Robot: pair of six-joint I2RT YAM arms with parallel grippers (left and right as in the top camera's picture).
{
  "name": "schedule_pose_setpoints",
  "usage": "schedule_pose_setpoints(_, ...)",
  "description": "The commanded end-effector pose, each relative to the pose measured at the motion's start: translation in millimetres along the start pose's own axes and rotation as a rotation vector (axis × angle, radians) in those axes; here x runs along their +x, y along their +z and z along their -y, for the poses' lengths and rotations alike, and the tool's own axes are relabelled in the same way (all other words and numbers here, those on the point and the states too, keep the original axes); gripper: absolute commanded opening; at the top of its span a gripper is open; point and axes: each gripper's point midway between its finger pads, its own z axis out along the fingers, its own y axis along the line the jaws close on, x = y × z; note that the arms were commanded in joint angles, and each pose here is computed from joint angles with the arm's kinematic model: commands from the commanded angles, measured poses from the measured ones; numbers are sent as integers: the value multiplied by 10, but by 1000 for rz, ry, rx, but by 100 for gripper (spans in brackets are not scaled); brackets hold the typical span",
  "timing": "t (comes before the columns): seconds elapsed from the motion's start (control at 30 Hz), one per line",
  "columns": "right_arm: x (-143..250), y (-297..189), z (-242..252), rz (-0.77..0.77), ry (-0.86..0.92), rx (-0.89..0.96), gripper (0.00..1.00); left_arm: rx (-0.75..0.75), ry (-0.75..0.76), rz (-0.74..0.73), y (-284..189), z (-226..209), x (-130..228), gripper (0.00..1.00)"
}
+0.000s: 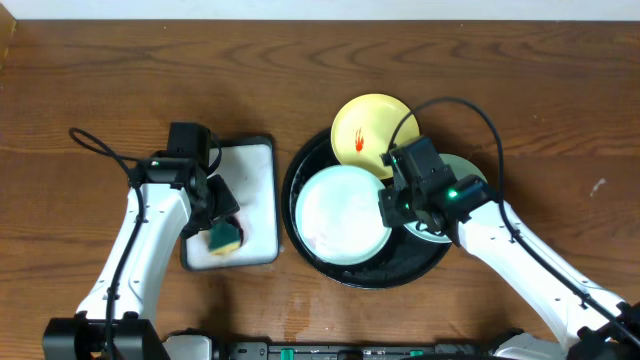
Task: Clean dirty plates on tray and stack at the side
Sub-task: 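Return the sponge to the foam tray with the left gripper, then lift the cleaned pale green plate with the right gripper and tilt it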
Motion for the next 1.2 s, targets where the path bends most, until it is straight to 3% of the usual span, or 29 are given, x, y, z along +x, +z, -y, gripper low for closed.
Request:
schedule_pose_setpoints(0.0, -152, -111, -56, 45, -25, -17, 1, 91, 33, 7, -134, 135, -4, 66)
schedule_pose_setpoints(0.27, -212, -86, -120, 48, 2, -45, 1, 212, 50, 125, -676, 212, -6, 74)
schedule_pose_setpoints(0.67, -932, -440, -629, 211, -105, -129, 1, 354, 57, 372, -1415, 60, 209, 76)
schedule_pose_setpoints(0.87, -1146, -21, -1336, 290, -271, -193, 1, 419, 61, 487, -1703, -33, 345, 76)
schedule_pose_setpoints(1.0, -1298, 164, -1526, 413, -411, -89, 1, 430, 62, 507, -1757, -81, 421, 76)
schedule_pose_setpoints(1.17, -1489, -38, -1709, 594, -596, 91, 1, 420, 59, 490, -1731, -115, 476, 75)
